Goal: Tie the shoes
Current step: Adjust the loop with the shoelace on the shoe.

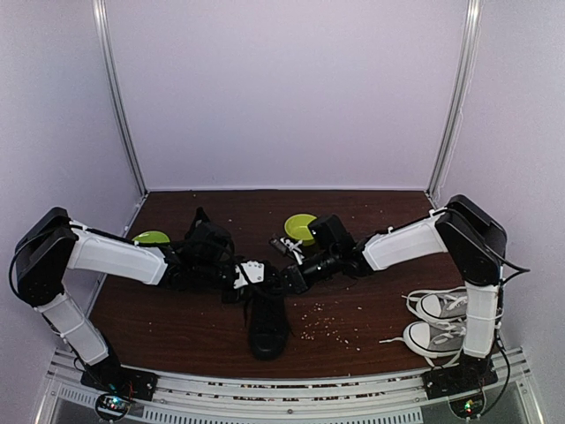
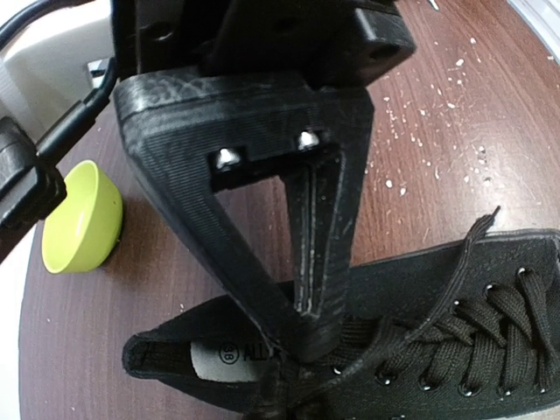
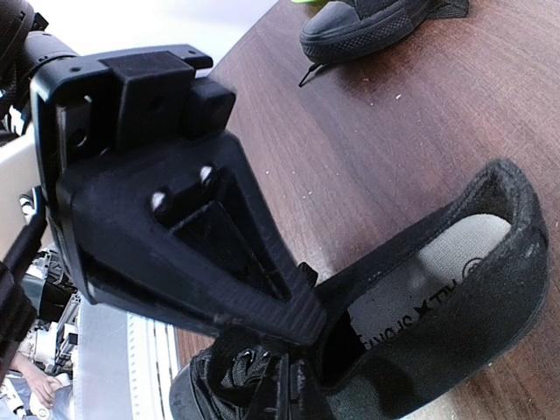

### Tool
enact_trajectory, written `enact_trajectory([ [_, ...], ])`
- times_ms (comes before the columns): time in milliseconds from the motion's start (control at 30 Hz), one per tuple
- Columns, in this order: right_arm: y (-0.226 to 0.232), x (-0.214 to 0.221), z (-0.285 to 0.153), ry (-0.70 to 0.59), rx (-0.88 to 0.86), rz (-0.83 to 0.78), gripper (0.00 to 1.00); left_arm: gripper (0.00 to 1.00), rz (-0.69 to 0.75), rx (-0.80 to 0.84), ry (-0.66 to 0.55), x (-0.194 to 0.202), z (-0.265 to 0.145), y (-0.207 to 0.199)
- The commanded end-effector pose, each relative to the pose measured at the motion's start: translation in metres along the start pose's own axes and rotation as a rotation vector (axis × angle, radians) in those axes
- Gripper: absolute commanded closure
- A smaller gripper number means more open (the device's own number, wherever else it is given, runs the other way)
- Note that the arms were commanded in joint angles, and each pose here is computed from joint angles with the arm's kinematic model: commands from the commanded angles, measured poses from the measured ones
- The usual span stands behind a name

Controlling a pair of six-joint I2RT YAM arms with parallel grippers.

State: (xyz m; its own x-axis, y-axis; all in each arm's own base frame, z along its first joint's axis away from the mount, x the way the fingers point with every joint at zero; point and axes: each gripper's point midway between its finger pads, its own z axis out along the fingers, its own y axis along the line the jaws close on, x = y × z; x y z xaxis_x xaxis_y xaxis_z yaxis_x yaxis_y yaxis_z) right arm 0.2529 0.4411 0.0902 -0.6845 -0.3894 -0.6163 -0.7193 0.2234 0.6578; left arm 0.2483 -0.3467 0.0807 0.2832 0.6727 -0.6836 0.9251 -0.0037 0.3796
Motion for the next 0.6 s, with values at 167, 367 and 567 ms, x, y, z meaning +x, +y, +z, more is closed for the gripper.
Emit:
enact_trajectory([
  [167,0.001,-0.005,-0.006,-0.015,0.001,-0.002,1.00,0.57,0.033,-0.031,-0.036,-0.022,-0.023,0.008],
  [367,0.004,-0.006,-0.006,-0.012,-0.007,-0.005,1.00,0.50,0.046,-0.036,0.026,-0.007,-0.037,-0.002],
  [567,0.006,-0.006,-0.005,-0.007,-0.008,-0.011,1.00,0.56,0.041,-0.053,0.082,0.006,-0.037,0.000],
])
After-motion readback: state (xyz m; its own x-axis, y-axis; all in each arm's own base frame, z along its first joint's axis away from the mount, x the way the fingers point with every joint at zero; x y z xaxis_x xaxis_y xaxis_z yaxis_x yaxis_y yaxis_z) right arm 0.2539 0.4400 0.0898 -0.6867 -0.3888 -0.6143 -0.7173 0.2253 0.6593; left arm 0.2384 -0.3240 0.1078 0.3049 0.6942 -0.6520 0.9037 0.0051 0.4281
